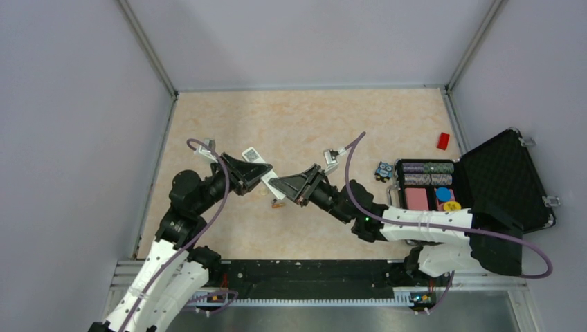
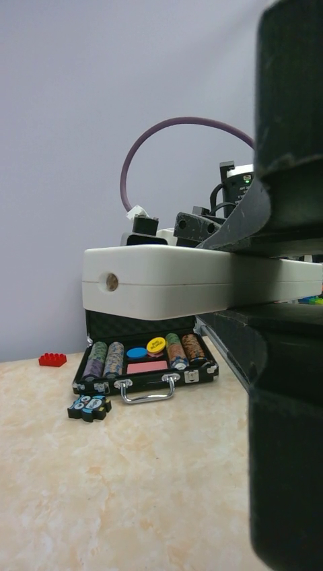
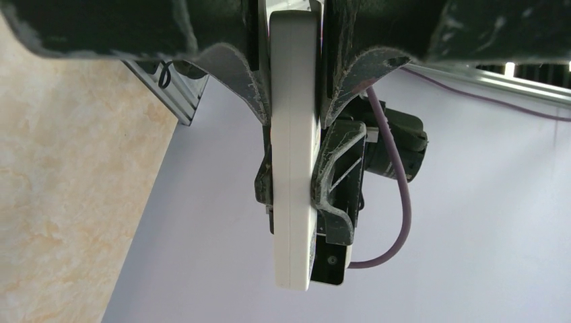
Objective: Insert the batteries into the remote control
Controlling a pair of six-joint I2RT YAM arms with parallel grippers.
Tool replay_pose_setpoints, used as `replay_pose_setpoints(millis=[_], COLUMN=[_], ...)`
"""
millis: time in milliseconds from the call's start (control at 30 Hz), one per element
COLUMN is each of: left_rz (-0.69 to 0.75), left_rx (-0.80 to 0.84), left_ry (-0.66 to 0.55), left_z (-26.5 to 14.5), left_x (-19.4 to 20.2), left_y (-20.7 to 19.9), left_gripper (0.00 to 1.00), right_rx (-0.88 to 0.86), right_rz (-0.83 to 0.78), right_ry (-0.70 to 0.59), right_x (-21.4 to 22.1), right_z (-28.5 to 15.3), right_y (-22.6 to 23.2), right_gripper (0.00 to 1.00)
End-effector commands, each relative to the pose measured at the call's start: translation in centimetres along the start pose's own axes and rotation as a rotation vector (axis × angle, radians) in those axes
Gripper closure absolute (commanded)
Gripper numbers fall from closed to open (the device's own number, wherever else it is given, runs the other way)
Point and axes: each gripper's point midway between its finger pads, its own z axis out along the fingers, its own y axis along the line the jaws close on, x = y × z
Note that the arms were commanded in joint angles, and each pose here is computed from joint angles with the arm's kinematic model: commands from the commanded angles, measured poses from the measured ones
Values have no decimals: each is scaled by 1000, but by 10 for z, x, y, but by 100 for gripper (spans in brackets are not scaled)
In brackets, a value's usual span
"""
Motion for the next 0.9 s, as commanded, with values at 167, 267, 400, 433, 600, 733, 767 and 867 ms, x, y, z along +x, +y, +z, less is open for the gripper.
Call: replay_pose_setpoints(millis=[167, 267, 400, 433, 600, 733, 767, 867], left_rz=[100, 104, 163, 194, 293, 302, 304, 303], left_rx=[201, 196, 211, 218, 196, 184, 184, 185], left_ry=[-233, -232, -212, -207, -176, -175, -172, -150], left_z=[0, 3, 5, 5, 5, 8, 9, 13], left_x=[-50, -51, -48, -46, -42, -43, -43, -41], left_y=[-68, -65, -66, -68, -71, -68, -67, -64], left_gripper=[100, 100, 100, 100, 100, 100, 100, 100], right_rx=[68, 84, 152, 189, 270, 286, 283, 281], right_rz=[-130, -116, -86, -85, -56, -24, -18, 3], right_ry=[101, 95, 87, 89, 98, 100, 101, 93], right_x=[19, 19, 19, 19, 23, 25, 25, 24], right_z=[-19, -15, -3, -2, -9, -15, -16, -18], right_y=[-26, -27, -32, -39, -62, -71, -71, -69], right_gripper=[95, 87, 75, 72, 63, 54, 52, 48])
